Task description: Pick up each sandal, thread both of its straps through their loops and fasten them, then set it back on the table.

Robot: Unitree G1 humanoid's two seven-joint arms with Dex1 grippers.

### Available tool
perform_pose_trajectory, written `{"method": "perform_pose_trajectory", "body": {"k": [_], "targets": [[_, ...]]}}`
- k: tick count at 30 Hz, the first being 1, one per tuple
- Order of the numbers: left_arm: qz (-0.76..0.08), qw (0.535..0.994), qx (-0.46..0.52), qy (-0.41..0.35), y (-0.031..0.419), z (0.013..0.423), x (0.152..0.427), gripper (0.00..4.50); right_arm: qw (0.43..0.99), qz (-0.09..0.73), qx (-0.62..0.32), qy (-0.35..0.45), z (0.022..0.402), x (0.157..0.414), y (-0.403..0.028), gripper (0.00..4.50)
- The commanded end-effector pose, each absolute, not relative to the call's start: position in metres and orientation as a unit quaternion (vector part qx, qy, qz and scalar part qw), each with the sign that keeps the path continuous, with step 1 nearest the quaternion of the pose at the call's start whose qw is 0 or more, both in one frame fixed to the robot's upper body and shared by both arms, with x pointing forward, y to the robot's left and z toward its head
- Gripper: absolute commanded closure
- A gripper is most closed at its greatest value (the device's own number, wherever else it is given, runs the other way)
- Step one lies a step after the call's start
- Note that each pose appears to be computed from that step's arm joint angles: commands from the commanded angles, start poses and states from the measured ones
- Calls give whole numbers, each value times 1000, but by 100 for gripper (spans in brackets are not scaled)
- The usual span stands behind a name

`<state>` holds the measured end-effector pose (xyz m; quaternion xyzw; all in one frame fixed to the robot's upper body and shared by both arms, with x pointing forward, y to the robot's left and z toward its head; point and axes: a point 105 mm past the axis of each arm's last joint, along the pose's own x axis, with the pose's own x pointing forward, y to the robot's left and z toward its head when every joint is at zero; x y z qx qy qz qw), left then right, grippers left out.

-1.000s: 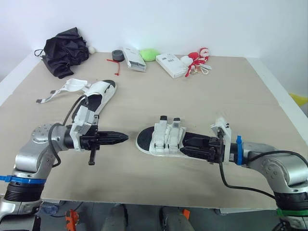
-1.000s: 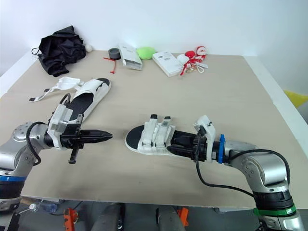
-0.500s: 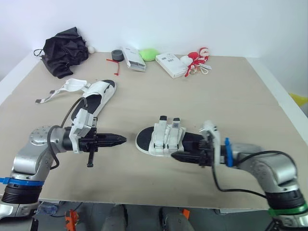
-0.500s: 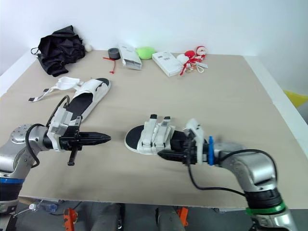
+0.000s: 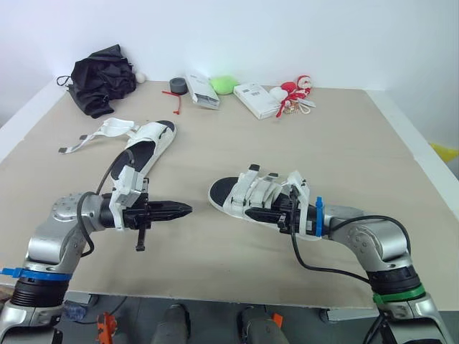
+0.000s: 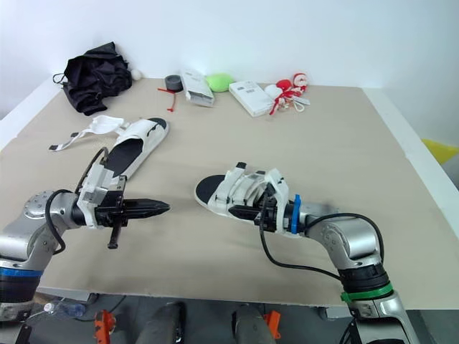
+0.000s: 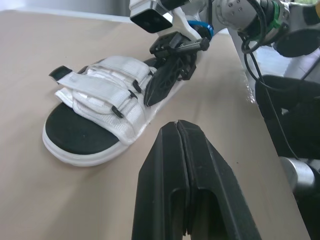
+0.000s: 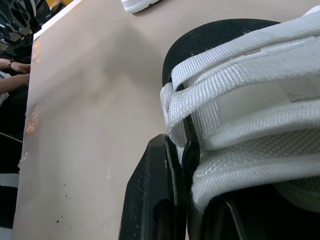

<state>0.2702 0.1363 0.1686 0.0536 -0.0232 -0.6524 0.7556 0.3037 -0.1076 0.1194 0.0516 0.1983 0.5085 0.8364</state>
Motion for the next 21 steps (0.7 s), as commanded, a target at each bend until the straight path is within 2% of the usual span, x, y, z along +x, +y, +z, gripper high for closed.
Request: {"method": "perform_pose_trajectory", "body": {"k": [1,6,8,10,13,15,16,21], "targets": [[-625,775,54,-70,132,180,278,450,887,428,54,163,135,327,-135,448],[-592,798,56,-94,119,179,293,450,957,271,51,86,178,378,-182,448],[-573,810,64,-107,115,181,300,450,981,167,75,57,198,405,-214,448],[-555,822,63,-115,113,183,307,450,989,111,85,53,203,419,-230,448],[-547,827,56,-119,107,185,311,450,991,26,104,77,187,438,-249,448],[-543,829,54,-120,102,186,313,450,990,-22,104,90,176,447,-260,358],[-542,830,52,-122,99,187,314,450,990,-37,98,92,172,449,-263,345],[-541,829,22,-140,87,195,313,450,990,-44,103,86,171,453,-266,126]]}}
